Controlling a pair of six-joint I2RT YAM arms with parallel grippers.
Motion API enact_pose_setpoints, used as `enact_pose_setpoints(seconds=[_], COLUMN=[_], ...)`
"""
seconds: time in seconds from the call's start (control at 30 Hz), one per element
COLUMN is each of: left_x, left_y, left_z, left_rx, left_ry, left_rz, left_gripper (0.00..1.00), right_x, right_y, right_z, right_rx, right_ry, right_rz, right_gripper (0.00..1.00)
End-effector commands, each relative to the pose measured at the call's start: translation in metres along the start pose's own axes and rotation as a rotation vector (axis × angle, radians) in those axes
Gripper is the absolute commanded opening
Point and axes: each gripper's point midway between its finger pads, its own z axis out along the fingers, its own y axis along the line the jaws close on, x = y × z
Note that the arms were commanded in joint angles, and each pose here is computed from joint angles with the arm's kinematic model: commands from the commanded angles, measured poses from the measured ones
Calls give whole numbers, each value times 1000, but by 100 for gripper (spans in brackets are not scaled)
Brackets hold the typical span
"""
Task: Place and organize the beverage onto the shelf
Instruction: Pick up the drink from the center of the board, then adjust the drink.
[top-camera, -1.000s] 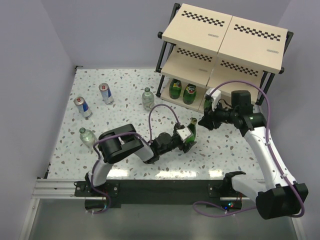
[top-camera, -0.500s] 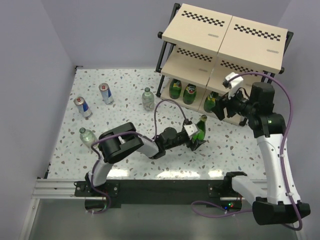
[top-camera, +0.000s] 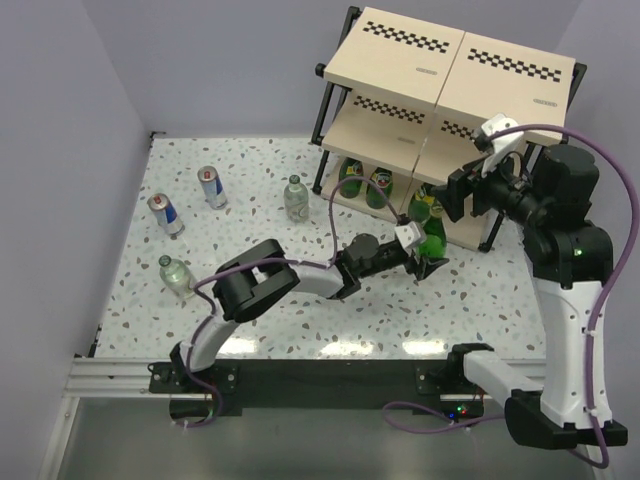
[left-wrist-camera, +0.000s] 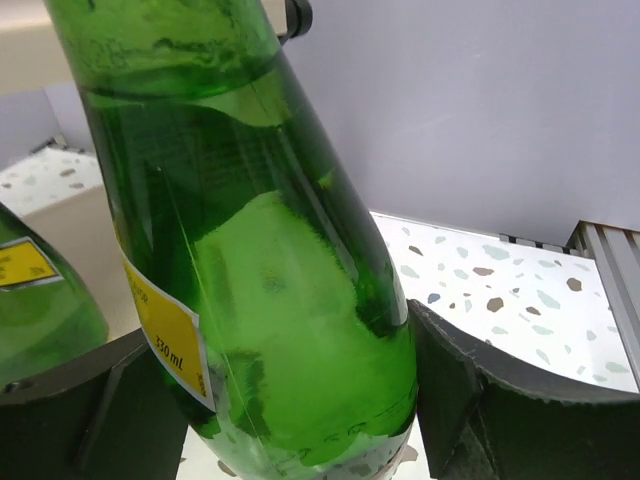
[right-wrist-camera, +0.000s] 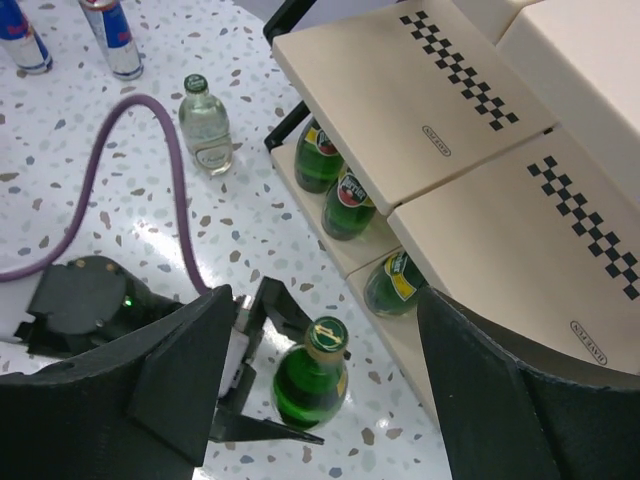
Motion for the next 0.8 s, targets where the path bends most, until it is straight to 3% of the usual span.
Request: enact_pose_setpoints(seconds=[0.0, 0.3, 0.77], left_x=[-70, -36, -9], left_y=[2, 15, 44], left_z=[28, 62, 96], left_rx=[15, -17, -130], left_ry=[-188, -69, 62], left_rz=[-10, -79, -149], left_gripper=[0, 0, 0], right_x=[-13, -39, -42], right_y=[-10, -24, -29], right_z=[-1, -5, -1], right_rx=[52, 120, 132], right_ry=[-17, -65, -61], right_rz=[52, 86, 99], right_gripper=[78, 80, 80])
